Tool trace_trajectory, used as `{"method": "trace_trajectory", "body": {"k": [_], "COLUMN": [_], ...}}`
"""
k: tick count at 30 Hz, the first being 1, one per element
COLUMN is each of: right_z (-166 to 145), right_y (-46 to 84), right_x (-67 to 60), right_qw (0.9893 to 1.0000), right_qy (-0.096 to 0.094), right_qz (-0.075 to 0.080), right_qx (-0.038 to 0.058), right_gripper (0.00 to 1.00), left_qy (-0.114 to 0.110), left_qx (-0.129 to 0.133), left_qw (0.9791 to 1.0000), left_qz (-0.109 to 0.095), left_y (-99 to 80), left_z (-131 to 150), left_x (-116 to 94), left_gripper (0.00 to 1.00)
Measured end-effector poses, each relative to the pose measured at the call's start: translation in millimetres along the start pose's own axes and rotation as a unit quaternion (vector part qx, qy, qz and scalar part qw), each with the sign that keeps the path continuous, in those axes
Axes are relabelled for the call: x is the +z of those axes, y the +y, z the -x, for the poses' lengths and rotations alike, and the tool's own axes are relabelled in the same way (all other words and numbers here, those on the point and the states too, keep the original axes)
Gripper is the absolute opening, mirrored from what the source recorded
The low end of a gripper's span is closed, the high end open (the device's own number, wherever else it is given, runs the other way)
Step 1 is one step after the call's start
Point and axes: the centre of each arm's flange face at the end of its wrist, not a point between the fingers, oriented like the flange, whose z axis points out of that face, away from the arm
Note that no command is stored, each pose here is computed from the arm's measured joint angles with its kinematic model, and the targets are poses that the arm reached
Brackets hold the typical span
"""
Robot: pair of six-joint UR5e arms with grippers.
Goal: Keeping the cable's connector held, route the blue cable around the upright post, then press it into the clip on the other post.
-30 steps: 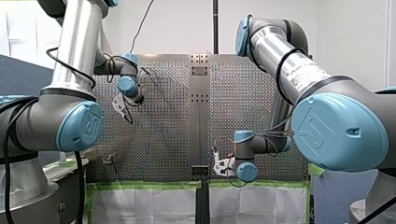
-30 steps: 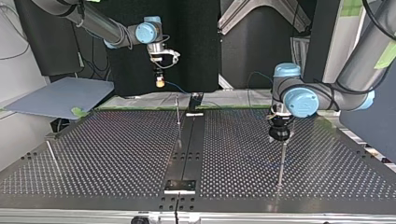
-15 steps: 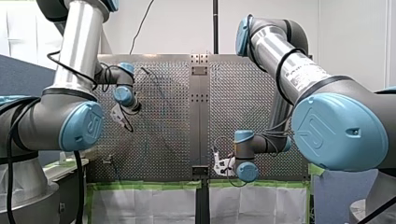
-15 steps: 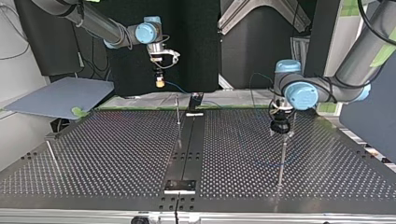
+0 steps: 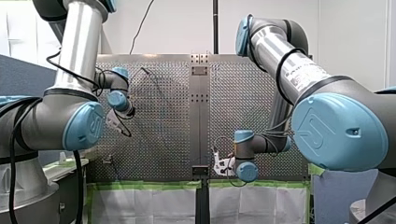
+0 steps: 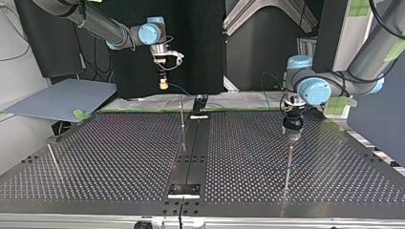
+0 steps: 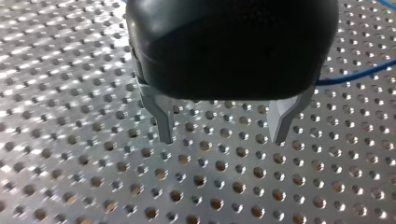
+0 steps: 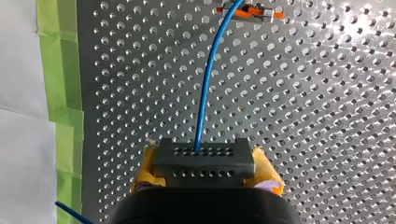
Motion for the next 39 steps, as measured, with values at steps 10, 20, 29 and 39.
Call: {"method": "trace_trajectory", "body": {"k": [10, 20, 29, 39], "right_z": [-0.2, 0.0, 0.0, 0.0], "right_y": [0.1, 0.0, 0.0, -0.7], "right_x": [0.2, -0.1, 0.0, 0.0], "right_qw": [1.0, 1.0, 1.0, 1.0], "right_qy": [0.001, 0.0, 0.001, 0.001], "right_qz": [0.0, 0.0, 0.0, -0.003], "right_qx": [0.0003, -0.0003, 0.0, -0.0007], "right_gripper": [0.0, 0.0, 0.0, 0.0], "left_qy": [-0.019, -0.03, -0.045, -0.043], "left_qx": [-0.046, -0.087, -0.128, -0.158], "left_qw": [0.9985, 0.995, 0.9889, 0.9833], "left_qz": [-0.023, -0.038, -0.061, -0.08], "left_y": [7.3, 19.5, 4.5, -8.6], "left_z": [11.3, 11.1, 27.0, 34.3], "left_x": [-18.7, -30.0, -40.3, -47.6], "left_gripper": [1.0, 1.0, 1.0, 1.0]}}
